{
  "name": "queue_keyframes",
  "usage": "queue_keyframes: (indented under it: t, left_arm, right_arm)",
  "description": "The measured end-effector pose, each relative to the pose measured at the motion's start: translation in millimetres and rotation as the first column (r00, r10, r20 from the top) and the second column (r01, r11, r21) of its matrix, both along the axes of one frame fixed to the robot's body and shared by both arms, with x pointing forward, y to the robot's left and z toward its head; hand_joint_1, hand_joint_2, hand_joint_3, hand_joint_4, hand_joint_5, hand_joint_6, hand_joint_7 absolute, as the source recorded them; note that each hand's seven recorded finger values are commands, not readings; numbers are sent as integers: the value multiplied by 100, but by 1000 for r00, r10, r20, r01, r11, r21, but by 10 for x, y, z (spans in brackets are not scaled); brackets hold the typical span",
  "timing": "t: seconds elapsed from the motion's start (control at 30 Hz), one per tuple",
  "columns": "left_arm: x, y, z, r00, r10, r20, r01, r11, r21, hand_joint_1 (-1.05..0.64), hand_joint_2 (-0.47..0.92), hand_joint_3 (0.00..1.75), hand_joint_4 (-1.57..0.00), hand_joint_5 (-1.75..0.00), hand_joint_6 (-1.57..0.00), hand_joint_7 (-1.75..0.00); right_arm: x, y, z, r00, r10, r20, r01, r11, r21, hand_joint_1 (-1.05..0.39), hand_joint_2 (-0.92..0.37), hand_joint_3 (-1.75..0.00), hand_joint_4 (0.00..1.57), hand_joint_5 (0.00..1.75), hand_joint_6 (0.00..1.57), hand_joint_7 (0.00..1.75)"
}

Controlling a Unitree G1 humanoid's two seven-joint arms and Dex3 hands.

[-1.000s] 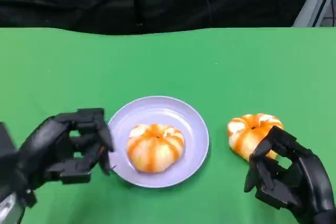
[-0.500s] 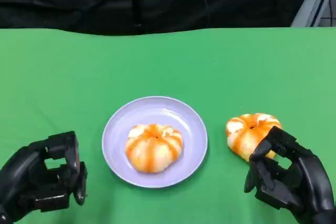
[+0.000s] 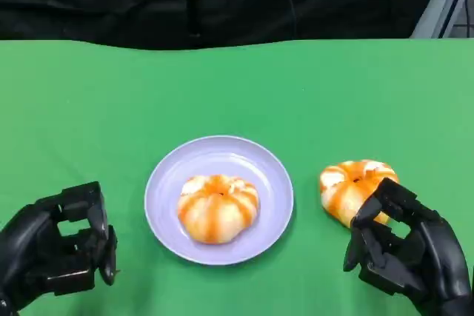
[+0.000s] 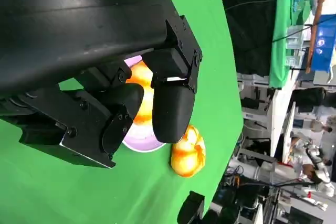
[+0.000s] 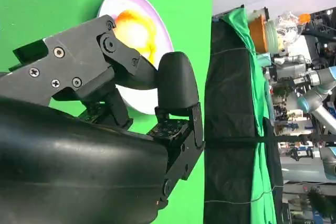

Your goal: Grasp the bread from the table and place it into the plate.

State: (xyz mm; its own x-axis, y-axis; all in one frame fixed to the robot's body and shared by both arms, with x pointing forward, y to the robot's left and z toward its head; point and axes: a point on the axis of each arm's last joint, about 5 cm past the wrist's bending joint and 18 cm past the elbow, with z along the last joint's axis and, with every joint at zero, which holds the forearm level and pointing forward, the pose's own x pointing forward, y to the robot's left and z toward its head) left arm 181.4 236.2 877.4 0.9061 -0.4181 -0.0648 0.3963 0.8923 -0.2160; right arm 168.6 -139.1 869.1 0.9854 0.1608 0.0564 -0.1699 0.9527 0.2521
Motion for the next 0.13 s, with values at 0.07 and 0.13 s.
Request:
queue_keyframes:
  t: [0.07, 0.13]
  left_arm:
    - [-1, -1, -10, 1000, 1, -5, -1, 1000, 0, 5, 58, 141, -94, -175, -76, -175]
    - [-2, -4, -16, 1000, 1, -7, -1, 1000, -1, 4, 56, 141, -94, -175, -77, -175]
  right_arm:
    - [0, -1, 0, 1000, 0, 0, 0, 1000, 0, -11, -65, -106, 83, 175, 65, 166]
    - [0, -2, 0, 1000, -1, 0, 1, 1000, 0, -12, -64, -106, 83, 175, 65, 166]
